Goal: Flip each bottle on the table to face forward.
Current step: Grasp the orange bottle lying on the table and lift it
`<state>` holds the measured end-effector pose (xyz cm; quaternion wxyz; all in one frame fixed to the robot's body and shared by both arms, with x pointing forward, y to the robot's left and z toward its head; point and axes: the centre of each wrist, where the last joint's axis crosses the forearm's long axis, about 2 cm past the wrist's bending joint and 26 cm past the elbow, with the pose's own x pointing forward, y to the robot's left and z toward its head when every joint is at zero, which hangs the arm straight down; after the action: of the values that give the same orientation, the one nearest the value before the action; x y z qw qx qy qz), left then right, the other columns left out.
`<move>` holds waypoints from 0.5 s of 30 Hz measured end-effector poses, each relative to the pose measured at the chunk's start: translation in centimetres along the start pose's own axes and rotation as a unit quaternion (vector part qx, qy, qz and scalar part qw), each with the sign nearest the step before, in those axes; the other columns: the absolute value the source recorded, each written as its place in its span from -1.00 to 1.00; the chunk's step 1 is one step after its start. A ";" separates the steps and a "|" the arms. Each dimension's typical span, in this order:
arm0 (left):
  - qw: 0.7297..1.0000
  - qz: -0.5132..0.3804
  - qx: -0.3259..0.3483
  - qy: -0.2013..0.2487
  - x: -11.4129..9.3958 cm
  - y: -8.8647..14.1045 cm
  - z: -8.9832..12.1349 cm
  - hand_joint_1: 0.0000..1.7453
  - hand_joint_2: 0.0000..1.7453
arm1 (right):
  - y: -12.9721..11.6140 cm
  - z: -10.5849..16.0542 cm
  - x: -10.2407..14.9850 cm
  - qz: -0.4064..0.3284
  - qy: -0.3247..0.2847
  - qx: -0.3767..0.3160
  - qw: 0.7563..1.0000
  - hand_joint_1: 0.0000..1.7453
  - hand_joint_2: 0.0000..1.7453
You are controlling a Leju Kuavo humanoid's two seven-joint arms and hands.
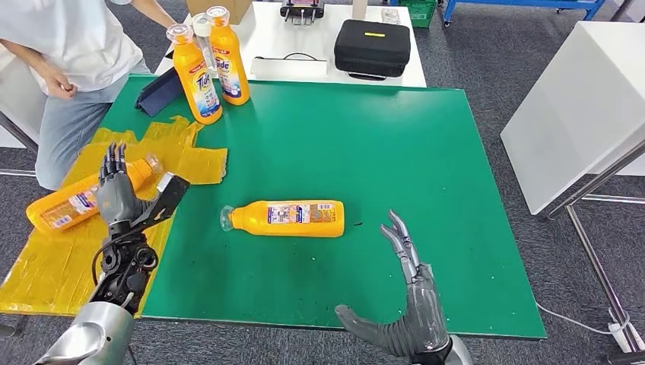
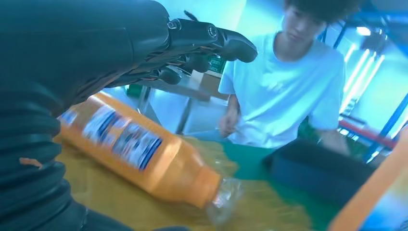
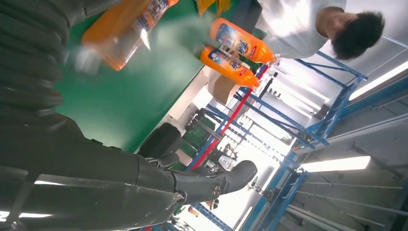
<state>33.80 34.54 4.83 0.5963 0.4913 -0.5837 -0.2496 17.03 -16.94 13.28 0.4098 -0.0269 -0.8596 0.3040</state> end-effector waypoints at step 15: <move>0.915 0.388 0.007 -0.107 9.1 -0.3 1.8 -1.00 1.00 | -0.1 -2.0 -3.0 0.065 0.054 0.015 0.996 -1.00 1.00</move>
<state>33.95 25.98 8.35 0.5769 0.2007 -0.7905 -0.0455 20.50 -16.88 12.21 0.4354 -0.0930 -0.8281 0.3406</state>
